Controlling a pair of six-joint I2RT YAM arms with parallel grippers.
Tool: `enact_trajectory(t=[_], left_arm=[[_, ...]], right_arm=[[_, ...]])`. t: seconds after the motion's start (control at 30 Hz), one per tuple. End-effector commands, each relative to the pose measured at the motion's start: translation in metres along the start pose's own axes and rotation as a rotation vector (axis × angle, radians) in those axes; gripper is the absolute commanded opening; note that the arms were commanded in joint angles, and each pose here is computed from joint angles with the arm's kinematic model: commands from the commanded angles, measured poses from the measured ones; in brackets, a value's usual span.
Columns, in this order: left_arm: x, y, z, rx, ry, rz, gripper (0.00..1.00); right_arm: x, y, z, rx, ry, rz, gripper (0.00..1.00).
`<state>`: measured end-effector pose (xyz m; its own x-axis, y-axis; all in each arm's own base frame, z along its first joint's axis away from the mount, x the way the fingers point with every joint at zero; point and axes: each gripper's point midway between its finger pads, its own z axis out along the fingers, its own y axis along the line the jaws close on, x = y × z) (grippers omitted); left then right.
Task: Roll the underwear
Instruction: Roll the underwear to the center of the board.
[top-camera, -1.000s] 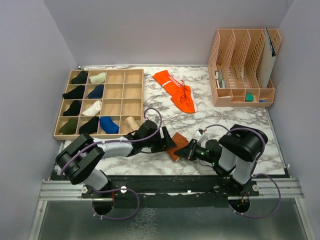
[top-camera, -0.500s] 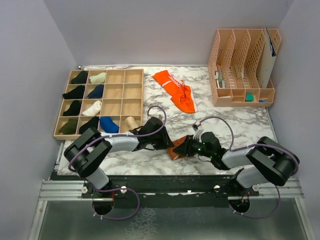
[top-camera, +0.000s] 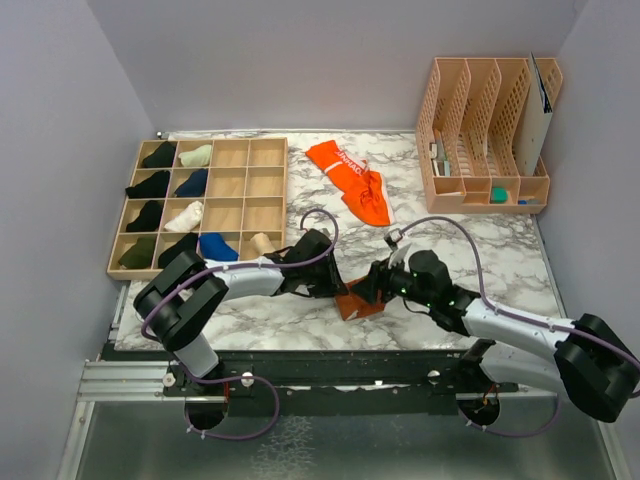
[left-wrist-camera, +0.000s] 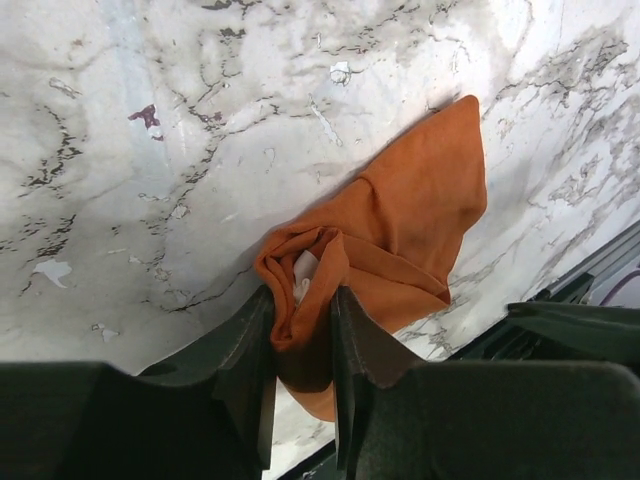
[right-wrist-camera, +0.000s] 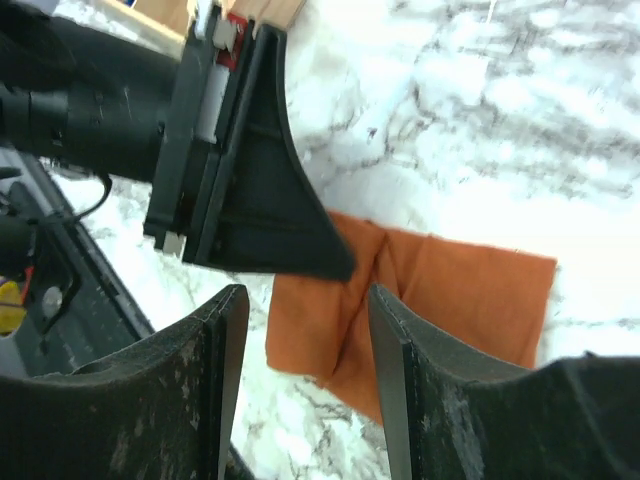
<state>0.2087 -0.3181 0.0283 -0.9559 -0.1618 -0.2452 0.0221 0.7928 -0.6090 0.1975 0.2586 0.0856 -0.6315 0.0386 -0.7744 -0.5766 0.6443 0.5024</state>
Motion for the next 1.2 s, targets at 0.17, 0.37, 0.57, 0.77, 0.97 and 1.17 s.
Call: enact_trajectory(t=[0.17,0.37,0.57,0.77,0.97,1.17], left_arm=[[0.019,0.028,0.006,-0.120,0.065,-0.070,0.26],[0.018,0.027,0.006,-0.118,0.059,-0.086,0.26],[0.017,0.027,0.005,-0.120,0.057,-0.087,0.26],[0.016,0.024,0.004,-0.112,0.051,-0.092,0.26],[0.016,0.024,0.002,-0.103,0.046,-0.109,0.32],[0.010,0.026,-0.008,-0.105,0.016,-0.121,0.54]], right_arm=[[0.018,-0.010,0.004,0.263,0.159,-0.252,0.53],[0.020,0.006,0.016,0.381,0.151,-0.300,0.53],[0.034,0.002,0.024,0.436,0.186,-0.326,0.49],[0.059,-0.013,0.027,0.464,0.234,-0.325,0.48],[0.082,-0.022,0.030,0.475,0.279,-0.325,0.36],[0.103,-0.023,0.028,0.425,0.286,-0.247,0.15]])
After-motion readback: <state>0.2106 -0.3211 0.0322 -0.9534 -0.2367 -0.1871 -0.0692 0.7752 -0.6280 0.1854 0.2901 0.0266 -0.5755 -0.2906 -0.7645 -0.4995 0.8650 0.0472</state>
